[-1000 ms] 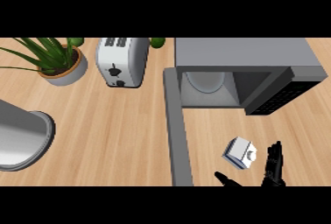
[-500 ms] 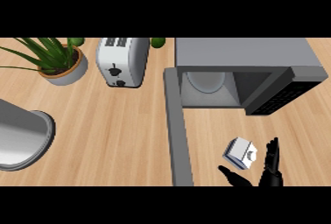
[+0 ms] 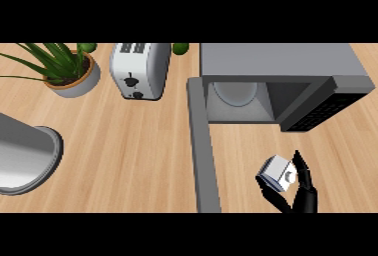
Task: Pick up the milk, place it into the microwave and close the microwave
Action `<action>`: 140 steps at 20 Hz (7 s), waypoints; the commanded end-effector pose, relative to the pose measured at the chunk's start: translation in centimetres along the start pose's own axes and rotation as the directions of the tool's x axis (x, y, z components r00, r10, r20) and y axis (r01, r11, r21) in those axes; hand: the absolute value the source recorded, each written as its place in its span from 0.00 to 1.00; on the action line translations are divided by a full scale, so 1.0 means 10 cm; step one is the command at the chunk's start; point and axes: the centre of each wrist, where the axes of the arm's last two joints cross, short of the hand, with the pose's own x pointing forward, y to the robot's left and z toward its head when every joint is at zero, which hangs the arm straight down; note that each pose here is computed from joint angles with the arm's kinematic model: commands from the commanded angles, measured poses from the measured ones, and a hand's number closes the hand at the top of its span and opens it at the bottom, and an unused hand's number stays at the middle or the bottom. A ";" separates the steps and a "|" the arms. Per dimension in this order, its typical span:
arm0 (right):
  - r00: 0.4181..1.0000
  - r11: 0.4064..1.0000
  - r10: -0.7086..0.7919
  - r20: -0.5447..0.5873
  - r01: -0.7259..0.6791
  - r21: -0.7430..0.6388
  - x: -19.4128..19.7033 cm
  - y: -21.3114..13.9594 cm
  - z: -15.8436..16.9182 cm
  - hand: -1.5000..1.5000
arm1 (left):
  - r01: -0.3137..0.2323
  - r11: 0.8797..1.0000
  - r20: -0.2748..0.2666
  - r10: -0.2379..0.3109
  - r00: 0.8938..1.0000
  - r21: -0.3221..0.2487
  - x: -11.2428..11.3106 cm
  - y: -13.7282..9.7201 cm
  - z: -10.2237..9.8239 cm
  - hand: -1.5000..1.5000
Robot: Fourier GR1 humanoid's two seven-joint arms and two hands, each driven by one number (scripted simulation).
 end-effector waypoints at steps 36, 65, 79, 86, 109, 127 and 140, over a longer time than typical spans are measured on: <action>0.913 0.824 -0.303 0.274 0.106 0.557 1.12 0.67 -1.19 1.00 | -0.017 1.000 -0.015 0.017 1.000 0.015 0.01 0.14 0.31 0.00; 0.893 0.923 0.185 0.411 -0.301 0.240 1.98 1.47 -2.41 1.00 | -0.027 0.999 -0.001 0.027 1.000 -0.034 -0.18 0.25 -0.02 0.00; 0.761 0.854 0.468 0.450 -0.520 -0.009 1.88 1.09 -2.66 1.00 | -0.054 0.995 -0.010 0.054 0.999 -0.089 -0.32 0.21 -0.23 0.00; 0.671 0.741 0.661 0.336 -0.653 -0.155 1.67 0.84 -2.67 0.00 | 0.014 0.996 -0.014 -0.015 1.000 -0.090 -0.26 0.26 -0.32 0.00; 0.906 0.917 0.128 0.404 -0.263 0.300 1.77 1.09 -2.58 0.00 | -0.083 0.940 -0.046 0.071 0.996 -0.331 -0.58 -0.03 -0.49 0.00; 0.948 0.825 -0.299 0.108 0.200 0.529 0.93 1.13 -1.83 0.00 | -0.183 0.874 -0.142 0.132 0.981 -0.451 -0.62 -0.62 -0.56 1.00; 0.955 0.815 -0.288 0.070 0.206 0.542 0.35 0.55 -1.26 0.00 | -0.141 0.814 -0.152 0.065 0.986 -0.564 -0.68 -1.24 -0.81 1.00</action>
